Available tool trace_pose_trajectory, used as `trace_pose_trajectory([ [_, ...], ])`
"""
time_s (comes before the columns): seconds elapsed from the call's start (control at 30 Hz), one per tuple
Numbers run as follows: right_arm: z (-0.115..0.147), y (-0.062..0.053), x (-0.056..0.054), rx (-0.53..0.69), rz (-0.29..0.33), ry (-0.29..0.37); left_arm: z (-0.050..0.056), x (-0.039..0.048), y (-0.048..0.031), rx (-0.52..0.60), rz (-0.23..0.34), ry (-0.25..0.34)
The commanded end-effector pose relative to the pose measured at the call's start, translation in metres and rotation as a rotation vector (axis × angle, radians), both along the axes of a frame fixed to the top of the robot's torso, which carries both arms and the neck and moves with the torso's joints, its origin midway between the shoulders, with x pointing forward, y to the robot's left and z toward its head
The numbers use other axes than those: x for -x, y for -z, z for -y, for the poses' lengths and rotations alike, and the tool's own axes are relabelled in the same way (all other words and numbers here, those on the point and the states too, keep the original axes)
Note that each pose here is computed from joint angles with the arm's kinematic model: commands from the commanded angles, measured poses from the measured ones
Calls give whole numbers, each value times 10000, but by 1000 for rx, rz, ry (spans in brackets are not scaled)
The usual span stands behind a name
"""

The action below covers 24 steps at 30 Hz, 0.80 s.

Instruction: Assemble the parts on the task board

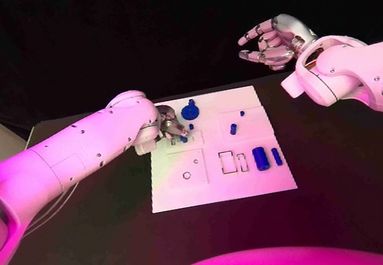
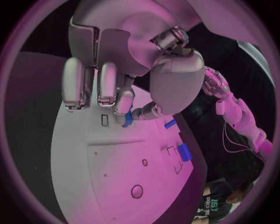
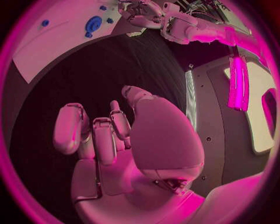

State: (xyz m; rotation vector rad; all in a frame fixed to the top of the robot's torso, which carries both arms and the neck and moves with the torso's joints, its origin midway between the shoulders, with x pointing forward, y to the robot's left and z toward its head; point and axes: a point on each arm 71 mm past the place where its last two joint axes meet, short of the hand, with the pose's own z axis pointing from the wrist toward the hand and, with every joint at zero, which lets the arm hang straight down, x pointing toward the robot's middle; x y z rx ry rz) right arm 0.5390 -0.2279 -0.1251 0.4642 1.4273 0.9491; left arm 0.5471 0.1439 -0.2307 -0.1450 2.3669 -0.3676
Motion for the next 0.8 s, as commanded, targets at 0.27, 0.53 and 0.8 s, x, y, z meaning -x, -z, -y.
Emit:
trace_pose_trajectory([
  [0.27,-19,4,4,8,0,-19,1,-6,6,-4,-7,8],
  [0.53,-21,4,6,8,0,-20,11,-16,18,-16,-9,12],
  [0.8,-22,5,6,8,-1,-21,3,-26,17,-18,2,6],
])
